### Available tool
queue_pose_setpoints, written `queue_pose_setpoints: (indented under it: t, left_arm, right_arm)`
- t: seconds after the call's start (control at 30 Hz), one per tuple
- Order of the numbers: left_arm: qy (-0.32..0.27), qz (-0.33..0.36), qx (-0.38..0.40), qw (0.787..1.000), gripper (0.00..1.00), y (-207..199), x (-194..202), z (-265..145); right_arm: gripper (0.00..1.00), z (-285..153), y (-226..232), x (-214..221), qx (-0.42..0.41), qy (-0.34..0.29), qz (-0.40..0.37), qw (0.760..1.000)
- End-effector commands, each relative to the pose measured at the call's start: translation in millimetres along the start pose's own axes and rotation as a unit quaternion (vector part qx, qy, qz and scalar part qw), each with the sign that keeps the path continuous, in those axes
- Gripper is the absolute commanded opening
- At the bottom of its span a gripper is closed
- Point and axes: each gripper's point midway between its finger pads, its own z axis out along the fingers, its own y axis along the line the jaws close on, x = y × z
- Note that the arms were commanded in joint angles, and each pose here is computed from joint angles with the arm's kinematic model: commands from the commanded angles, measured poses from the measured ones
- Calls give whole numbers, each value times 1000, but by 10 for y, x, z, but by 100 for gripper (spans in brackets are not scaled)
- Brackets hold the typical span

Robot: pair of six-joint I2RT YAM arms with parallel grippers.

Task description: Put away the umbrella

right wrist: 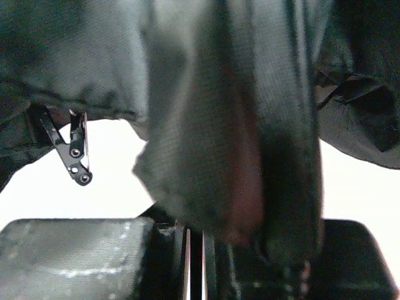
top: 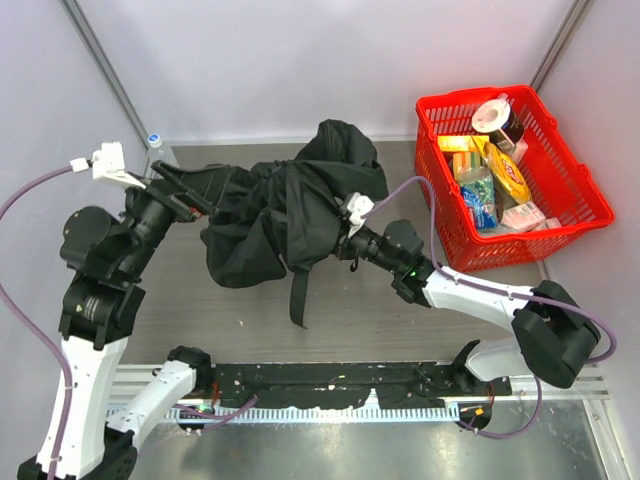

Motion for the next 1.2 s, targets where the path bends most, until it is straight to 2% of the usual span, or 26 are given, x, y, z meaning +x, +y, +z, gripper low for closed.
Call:
queue_pose_setpoints:
  t: [0.0,0.1,0.3,0.53,0.67,0.77,0.83,1.1,1.17]
  left_arm:
    - [24,8,27,999,100,8,177,90]
    - [74,2,132,988,100,-305,355,217]
    - [73,11,201,977,100,-511,333,327]
    - [105,38,184,977,100,-364,498,402]
    - [104,34,251,962,100,-541,557,229]
    - [100,31,263,959,100,-551,593,162]
    - [99,16,262,960,100,-546,604,166]
    - [66,-41,334,939,100,-824,480,178]
    - [77,-47,310,947,100,-788,541,297]
  right_arm:
    - [1,-168,219,-1007,-102,-154,11,983]
    - [1,-231,305,-1060,-158,-149,31,976]
    - [1,-281,400,-1128,-206,-139,48,967]
    - [1,-280,428,-1221,-219,-145,59,963]
    - [1,-230,412,-1179,-220,-140,64,963]
    - [1,-218,401,-1202,-221,-147,67,962]
    - [1,-207,399,-1191,-221,-147,73,961]
    - [1,-137,364,-1123,-216,-141,86,962]
    - [1,-145,372,-1144,-217,-141,82,962]
